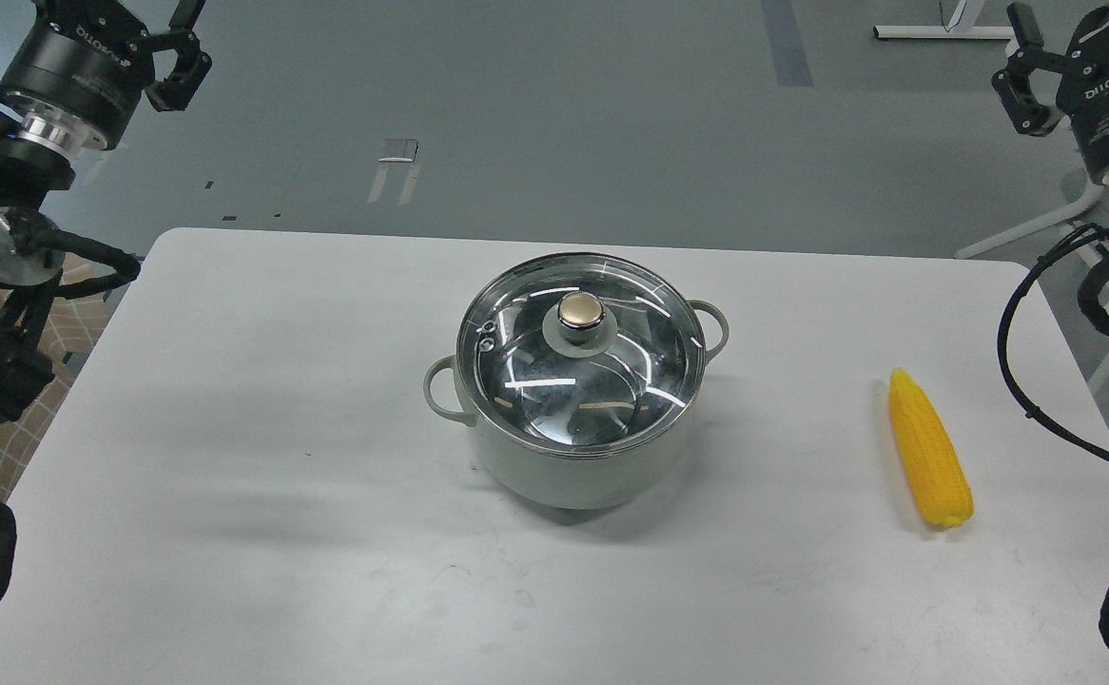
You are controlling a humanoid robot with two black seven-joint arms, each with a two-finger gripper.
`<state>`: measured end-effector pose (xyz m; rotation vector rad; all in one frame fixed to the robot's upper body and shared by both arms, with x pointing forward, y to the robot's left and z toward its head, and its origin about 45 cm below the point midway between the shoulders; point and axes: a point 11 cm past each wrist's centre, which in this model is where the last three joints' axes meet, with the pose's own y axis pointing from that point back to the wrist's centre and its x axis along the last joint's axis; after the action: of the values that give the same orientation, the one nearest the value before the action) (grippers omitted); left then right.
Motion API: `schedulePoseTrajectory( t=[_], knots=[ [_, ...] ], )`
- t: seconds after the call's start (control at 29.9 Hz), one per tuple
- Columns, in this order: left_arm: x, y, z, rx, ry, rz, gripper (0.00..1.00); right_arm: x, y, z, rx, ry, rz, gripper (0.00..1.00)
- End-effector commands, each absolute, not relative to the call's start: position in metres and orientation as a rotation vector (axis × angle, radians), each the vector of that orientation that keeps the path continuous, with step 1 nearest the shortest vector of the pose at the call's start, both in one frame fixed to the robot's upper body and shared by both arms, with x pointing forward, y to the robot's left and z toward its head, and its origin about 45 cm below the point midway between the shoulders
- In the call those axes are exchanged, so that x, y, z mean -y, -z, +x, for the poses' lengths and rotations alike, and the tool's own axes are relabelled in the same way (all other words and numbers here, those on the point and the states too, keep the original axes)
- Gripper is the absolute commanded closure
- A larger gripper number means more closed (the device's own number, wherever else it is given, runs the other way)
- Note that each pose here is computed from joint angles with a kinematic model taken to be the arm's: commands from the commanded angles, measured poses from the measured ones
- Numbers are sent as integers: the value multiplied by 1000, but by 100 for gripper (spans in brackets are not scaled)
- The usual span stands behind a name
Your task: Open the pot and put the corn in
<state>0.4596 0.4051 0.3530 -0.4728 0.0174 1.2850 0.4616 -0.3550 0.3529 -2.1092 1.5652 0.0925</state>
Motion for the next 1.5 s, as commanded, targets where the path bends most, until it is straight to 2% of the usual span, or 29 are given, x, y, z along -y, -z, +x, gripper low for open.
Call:
schedulePoseTrajectory(
  t=[0.0, 0.17, 0.27, 0.37, 0.5, 0.6, 0.67, 0.77, 1.14, 1.47],
  knots=[
    [-395, -359, 459, 14, -1259, -452, 3, 356, -355, 461, -1567, -84, -2108, 0],
    [-343, -388, 452, 258, -1107, -259, 7, 358, -355, 460, -1571, -83, -2108, 0],
    [-295, -405, 441, 549, -978, -40, 7, 358, -355, 461, -1572, -84, -2105, 0],
    [-264, -414, 428, 747, -891, 84, 14, 359, -353, 460, -1576, -88, -2103, 0],
    [-192, -398, 400, 968, -643, 241, 20, 362, -349, 459, -1590, -97, -2097, 0],
    [-158, -383, 383, 1090, -496, 324, 24, 365, -343, 457, -1602, -107, -2096, 0],
    [-142, -369, 377, 1199, -420, 402, 32, 367, -341, 456, -1608, -110, -2089, 0],
    [-108, -343, 373, 1415, -307, 501, 32, 371, -339, 454, -1618, -115, -2082, 0],
    [-108, -281, 365, 1445, -114, 618, 26, 379, -339, 451, -1632, -108, -2068, 0],
    [-131, -248, 369, 1360, -124, 697, 26, 375, -335, 451, -1625, -121, -2068, 0]
  ],
)
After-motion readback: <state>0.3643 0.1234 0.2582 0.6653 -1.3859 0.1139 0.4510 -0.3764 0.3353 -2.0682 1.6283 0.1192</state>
